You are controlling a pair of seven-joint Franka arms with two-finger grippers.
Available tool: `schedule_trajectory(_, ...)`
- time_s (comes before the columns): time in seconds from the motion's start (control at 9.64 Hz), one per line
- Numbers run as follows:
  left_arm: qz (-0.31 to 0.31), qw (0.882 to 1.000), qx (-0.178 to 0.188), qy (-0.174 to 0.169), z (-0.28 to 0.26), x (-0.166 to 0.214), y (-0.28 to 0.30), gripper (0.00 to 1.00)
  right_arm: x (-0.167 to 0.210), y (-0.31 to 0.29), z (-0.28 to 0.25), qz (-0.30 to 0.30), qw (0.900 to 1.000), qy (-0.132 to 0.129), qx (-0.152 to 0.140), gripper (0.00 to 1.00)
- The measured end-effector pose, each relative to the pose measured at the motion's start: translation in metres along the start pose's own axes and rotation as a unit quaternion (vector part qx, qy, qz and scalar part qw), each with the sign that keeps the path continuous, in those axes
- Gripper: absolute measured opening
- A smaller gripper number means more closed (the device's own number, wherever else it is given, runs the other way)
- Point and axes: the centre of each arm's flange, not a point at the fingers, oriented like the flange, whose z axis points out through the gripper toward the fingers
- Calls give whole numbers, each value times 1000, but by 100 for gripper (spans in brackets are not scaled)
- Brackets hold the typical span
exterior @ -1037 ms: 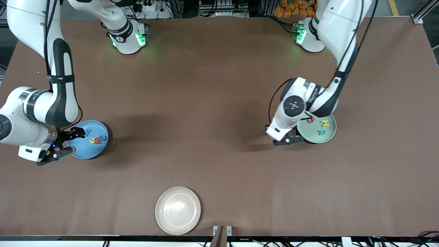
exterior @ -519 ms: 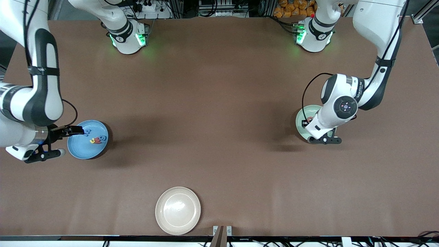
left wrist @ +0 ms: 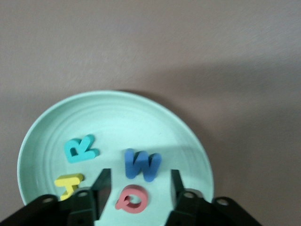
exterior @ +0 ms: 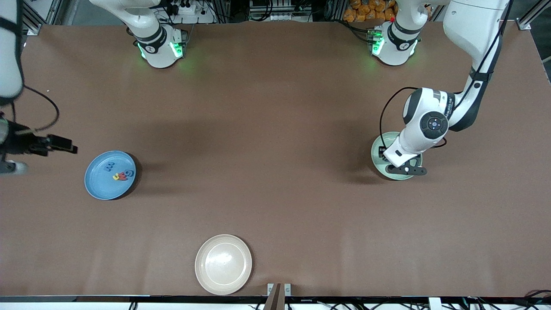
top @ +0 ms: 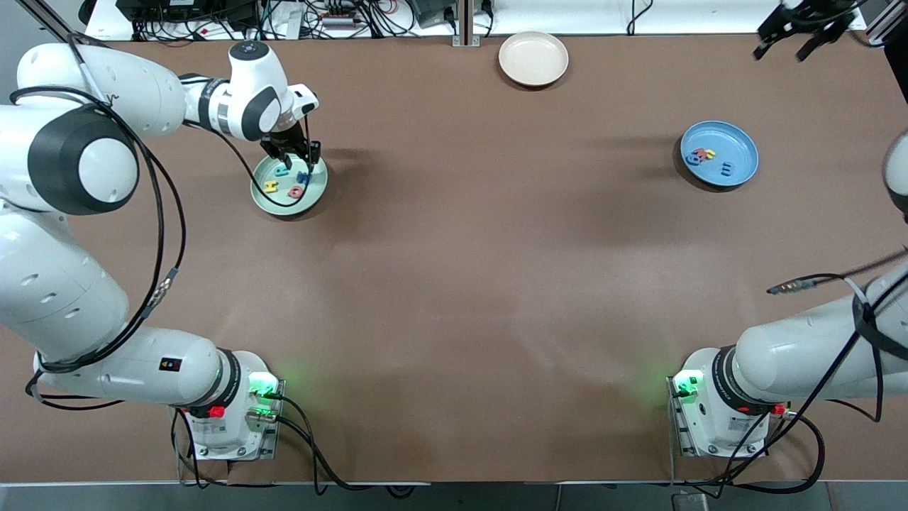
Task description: Sort upper and lower case letters into plates
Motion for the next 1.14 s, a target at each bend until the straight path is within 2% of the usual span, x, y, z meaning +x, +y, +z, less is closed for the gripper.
schedule_trajectory(0.21,7,1000,0,19,-15,12,0,97,-31,-2,-48,6,1000,20,-6,100)
schedule_trajectory(0.31,1,1000,1,25,-24,19,-7,100,-41,-5,-63,21,1000,20,-8,100)
schedule_trajectory(0.52,-16,1000,11,18,-57,36,-25,100,-49,-18,-90,54,998,19,-21,100)
schedule_trajectory(0.62,-31,999,15,22,-92,49,-40,100,-48,-31,-98,65,997,22,-35,100)
schedule_trajectory(0.83,-71,995,11,74,-175,69,-74,100,-43,-61,-104,83,995,32,-48,100)
schedule_trajectory(1.14,-96,981,15,168,-282,80,-106,100,-42,-68,-108,90,994,36,-47,100)
